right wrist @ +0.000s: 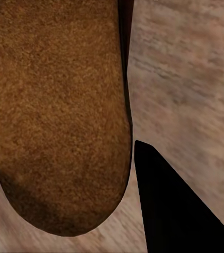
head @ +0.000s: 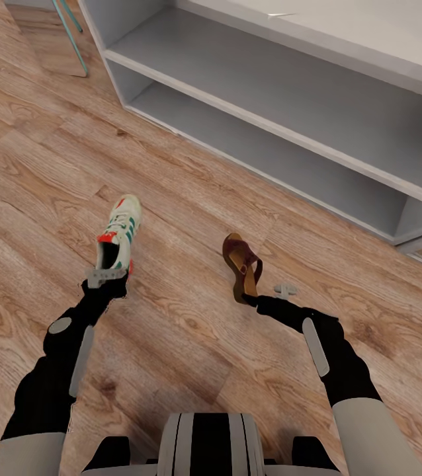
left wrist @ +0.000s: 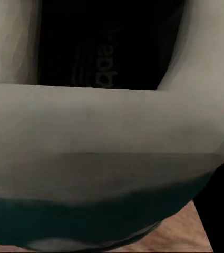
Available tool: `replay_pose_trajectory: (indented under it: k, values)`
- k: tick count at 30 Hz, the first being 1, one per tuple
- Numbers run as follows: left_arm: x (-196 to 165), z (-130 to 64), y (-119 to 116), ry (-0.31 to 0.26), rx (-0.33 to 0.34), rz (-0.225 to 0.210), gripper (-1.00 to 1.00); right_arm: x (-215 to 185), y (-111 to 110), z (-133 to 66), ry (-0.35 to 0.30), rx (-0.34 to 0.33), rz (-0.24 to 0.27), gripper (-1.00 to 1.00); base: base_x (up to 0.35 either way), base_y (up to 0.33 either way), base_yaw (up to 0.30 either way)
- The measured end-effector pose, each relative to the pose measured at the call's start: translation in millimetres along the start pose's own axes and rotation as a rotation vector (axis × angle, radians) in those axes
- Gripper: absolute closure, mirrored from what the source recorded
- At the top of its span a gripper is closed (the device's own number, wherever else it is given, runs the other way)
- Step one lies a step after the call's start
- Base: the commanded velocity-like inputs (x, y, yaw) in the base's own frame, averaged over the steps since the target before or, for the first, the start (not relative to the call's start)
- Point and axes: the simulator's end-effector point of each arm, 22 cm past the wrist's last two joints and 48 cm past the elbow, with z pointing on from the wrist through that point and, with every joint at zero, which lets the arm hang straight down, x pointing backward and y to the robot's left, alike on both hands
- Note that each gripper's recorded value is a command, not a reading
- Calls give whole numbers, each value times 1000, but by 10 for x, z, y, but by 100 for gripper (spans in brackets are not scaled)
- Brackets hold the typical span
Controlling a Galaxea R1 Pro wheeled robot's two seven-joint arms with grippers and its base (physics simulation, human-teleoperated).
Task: Pick up the two gym shoes and the two sandals from the corridor floor and place them onto the hallstand (shoe rack) in the corridor, making sure they are on the rack and not on the floor. Arrange them so the two gym shoes are next to each other and the two sandals are next to each other.
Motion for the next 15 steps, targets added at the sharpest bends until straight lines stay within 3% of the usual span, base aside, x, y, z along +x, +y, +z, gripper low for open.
replay_pose_trajectory:
  k: [1, 2, 6, 15]
  values:
    - [-56, -128, -19, 91, 0, -15, 100, -17, 15, -4, -3, -2, -4, 100, 0, 0, 0]
    - [-1, -165, -43, 137, 2, -24, 100, -23, 12, -4, -3, 2, -10, 100, 0, 0, 0]
    - [47, -173, -54, 157, 3, -28, 100, -266, 110, -81, -56, -9, -41, 100, 0, 0, 94]
    - [273, -178, -124, 216, 12, -46, 100, -226, 67, -58, -48, -1, -42, 100, 0, 0, 230]
